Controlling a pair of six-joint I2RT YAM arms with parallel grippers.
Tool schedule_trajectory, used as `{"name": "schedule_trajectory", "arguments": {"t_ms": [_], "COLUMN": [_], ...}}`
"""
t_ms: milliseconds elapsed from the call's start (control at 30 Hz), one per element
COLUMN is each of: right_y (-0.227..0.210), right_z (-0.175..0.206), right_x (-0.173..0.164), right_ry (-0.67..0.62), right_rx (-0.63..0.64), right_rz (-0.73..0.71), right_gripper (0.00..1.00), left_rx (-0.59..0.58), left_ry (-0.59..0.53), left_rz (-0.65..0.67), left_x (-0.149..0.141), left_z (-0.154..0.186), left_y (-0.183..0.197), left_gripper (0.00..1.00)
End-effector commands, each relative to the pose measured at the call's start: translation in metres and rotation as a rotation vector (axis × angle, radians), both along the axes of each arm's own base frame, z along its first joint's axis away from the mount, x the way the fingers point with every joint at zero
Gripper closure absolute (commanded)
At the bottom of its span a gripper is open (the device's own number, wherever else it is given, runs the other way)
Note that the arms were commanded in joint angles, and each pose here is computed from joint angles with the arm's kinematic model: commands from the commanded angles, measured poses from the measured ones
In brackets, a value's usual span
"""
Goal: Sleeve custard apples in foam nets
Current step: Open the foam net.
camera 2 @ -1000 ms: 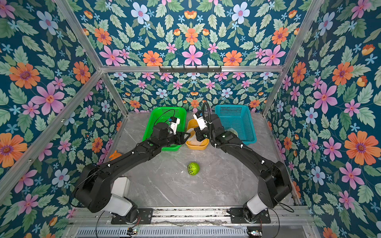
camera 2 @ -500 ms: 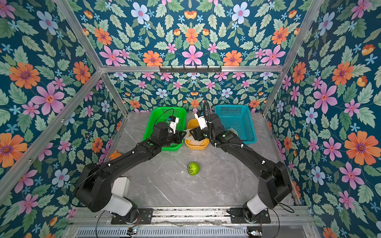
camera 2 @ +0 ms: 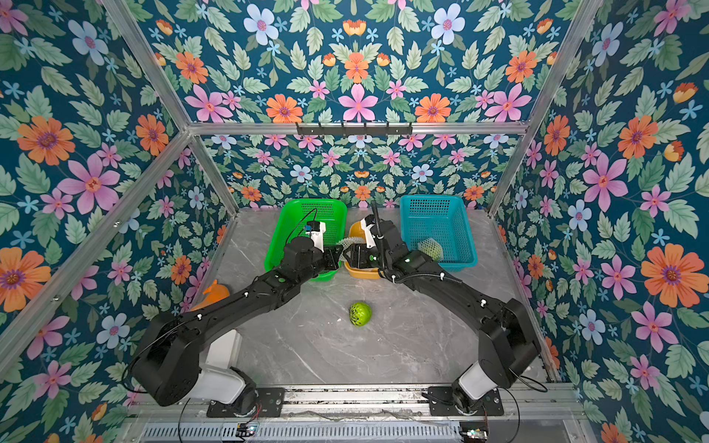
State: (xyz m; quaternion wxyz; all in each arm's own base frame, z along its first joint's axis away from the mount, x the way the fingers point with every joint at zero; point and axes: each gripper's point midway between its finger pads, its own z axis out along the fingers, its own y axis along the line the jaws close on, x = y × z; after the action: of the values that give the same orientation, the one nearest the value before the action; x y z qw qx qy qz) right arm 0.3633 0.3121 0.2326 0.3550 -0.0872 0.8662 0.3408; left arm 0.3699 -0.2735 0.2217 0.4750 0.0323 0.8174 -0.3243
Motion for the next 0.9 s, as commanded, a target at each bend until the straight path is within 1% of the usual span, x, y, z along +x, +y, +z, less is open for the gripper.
{"name": "schedule_trajectory", "arguments": {"t_ms": [0,100,133,200,300,467,667,733,800,867], "right_y": [0.003,0.000,-0.002,-0.005,-0.011,-0.026,-0.036,-0.034,-0.027,-0.015], "right_z": [0.003,0.000,-0.001,-0.002,-0.004,-0.017,-0.024,-0.024,-0.020,-0.015], "right_x": [0.013,0.018,0.019,0.017,0.013,0.010,0.013,0.013,0.011,0.007], "right_ry": [-0.003,0.005,0.005,0.005,-0.003,0.006,0.021,0.023,0.020,0.020], "right_rx": [0.014,-0.005,-0.011,-0.017,-0.041,-0.131,-0.154,-0.151,-0.120,-0.070], "right_rz": [-0.045,-0.076,-0.087,-0.094,-0.093,-0.111,-0.138,-0.133,-0.097,-0.043], "right_gripper": [0.52,0.82,0.90,0.99,1.00,1.00,1.00,1.00,1.00,0.95], "left_rx": [-0.012,-0.011,-0.010,0.000,0.028,0.064,0.105,0.106,0.099,0.080], "left_ry": [-0.038,-0.039,-0.039,-0.040,-0.040,-0.049,-0.045,-0.049,-0.050,-0.054], "left_rz": [0.029,0.036,0.042,0.061,0.096,0.122,0.157,0.166,0.154,0.117], "left_x": [0.003,0.001,0.001,0.001,0.002,0.005,0.006,0.005,0.003,0.001], "left_z": [0.009,0.009,0.009,0.008,0.003,0.002,-0.001,0.000,0.001,0.002], "left_y": [0.002,0.004,0.006,0.010,0.019,0.028,0.040,0.043,0.042,0.035], "left_gripper": [1.00,1.00,1.00,1.00,1.00,1.00,1.00,1.00,1.00,1.00]}}
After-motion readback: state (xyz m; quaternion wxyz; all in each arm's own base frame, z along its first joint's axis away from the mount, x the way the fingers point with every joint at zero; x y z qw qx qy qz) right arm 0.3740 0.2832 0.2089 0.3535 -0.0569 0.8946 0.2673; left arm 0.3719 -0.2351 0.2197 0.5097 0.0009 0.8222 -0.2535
